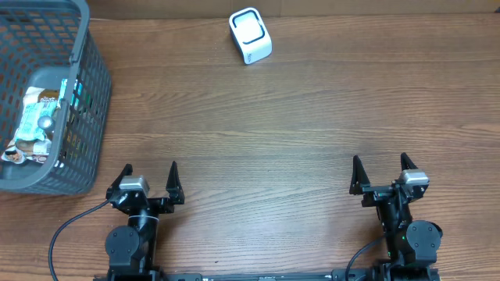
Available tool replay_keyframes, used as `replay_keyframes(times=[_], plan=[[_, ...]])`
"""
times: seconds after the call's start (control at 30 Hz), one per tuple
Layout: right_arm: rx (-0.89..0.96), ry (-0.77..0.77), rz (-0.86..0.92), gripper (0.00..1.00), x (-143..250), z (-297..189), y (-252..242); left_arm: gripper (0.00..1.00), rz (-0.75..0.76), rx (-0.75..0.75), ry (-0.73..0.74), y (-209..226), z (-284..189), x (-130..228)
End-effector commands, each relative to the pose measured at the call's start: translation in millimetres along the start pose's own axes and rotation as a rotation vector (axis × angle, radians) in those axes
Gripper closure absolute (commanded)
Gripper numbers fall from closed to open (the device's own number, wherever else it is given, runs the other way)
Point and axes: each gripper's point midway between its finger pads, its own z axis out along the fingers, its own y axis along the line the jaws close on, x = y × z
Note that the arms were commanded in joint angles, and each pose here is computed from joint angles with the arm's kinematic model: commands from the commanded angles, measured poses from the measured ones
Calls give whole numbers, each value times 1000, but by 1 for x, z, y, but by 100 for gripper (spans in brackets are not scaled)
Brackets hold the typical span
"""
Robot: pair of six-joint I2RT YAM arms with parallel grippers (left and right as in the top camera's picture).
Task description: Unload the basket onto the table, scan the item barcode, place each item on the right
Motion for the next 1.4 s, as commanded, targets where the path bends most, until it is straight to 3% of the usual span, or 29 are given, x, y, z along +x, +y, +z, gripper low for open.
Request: replay_keyframes(times=[0.0,0.53,0.77,0.97,1.2,1.37], plan=[[-2,-3,-5,0,2,0,0,1,22,17,-4,-3,0,0],[-51,-45,-2,0,-9,0,9,0,22,24,-42,-5,-1,-9],[-135,-138,-20,0,-34,-4,24,0,0,118,-280,-27,-21,-91],[-151,-205,73,0,-78,-15,28,0,2,129,-307,-39,-60,-165],[-162,-190,95,0,-144,-14,34,0,-5,46,-182,-40,-92,-243],[-170,-41,112,0,-191,14,39,0,8,-16,48,-40,-93,-275]])
